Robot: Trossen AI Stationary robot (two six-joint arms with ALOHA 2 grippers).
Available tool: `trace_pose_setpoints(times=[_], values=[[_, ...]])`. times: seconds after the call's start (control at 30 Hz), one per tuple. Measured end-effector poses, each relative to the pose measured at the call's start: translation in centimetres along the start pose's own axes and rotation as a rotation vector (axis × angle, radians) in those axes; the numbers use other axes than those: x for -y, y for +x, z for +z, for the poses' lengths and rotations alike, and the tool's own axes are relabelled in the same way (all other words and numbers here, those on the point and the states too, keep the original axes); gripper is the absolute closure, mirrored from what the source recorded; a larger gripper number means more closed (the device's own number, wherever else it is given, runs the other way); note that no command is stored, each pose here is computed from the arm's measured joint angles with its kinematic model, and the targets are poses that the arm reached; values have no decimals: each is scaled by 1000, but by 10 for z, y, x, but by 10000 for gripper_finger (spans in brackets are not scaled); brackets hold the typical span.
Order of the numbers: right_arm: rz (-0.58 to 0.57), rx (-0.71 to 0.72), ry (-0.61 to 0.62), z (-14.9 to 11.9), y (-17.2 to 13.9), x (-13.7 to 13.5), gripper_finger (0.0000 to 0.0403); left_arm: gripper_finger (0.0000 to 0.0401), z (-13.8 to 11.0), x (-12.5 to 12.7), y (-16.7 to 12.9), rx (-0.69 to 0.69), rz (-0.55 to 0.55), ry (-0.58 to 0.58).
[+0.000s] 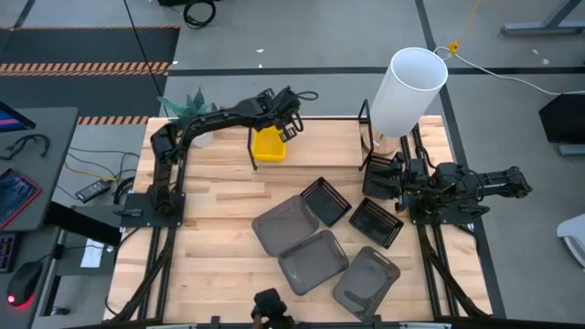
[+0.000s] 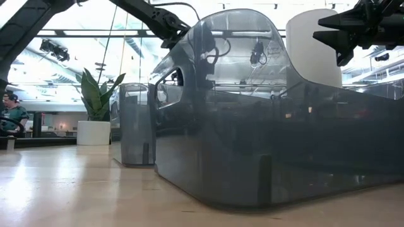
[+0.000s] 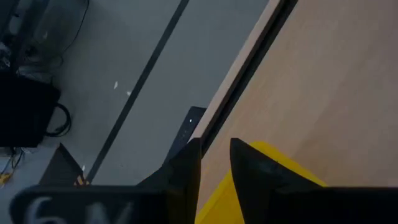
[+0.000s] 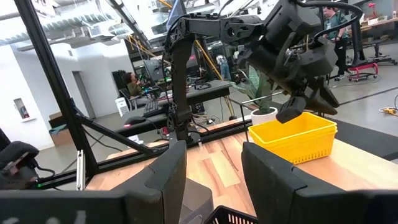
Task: Stack baskets on shelf by color
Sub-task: Stack the bottom right black bin on the left black bin
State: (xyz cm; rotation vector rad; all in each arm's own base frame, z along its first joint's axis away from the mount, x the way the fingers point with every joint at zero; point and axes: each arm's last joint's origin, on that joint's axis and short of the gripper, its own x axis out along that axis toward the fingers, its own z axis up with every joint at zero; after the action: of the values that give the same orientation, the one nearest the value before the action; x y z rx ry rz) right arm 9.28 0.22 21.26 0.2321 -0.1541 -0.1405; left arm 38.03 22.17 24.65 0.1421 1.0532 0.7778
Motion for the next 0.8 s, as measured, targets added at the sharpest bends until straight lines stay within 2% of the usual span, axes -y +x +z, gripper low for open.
trace_pose_setpoints(times=[0.37, 0.53, 0.67, 0.8], values=[[0, 0, 0, 0, 0, 0, 243, 327, -7, -9, 6, -56, -1, -4], [1, 0, 0, 0, 0, 0, 243, 334, -4, -5, 1, -28, -21, 7], [0, 0, 0, 0, 0, 0, 243, 348, 5, 7, -29, 74, -166, 170], [0, 0, 0, 0, 0, 0, 243, 371, 12, 11, -78, 209, -236, 212]])
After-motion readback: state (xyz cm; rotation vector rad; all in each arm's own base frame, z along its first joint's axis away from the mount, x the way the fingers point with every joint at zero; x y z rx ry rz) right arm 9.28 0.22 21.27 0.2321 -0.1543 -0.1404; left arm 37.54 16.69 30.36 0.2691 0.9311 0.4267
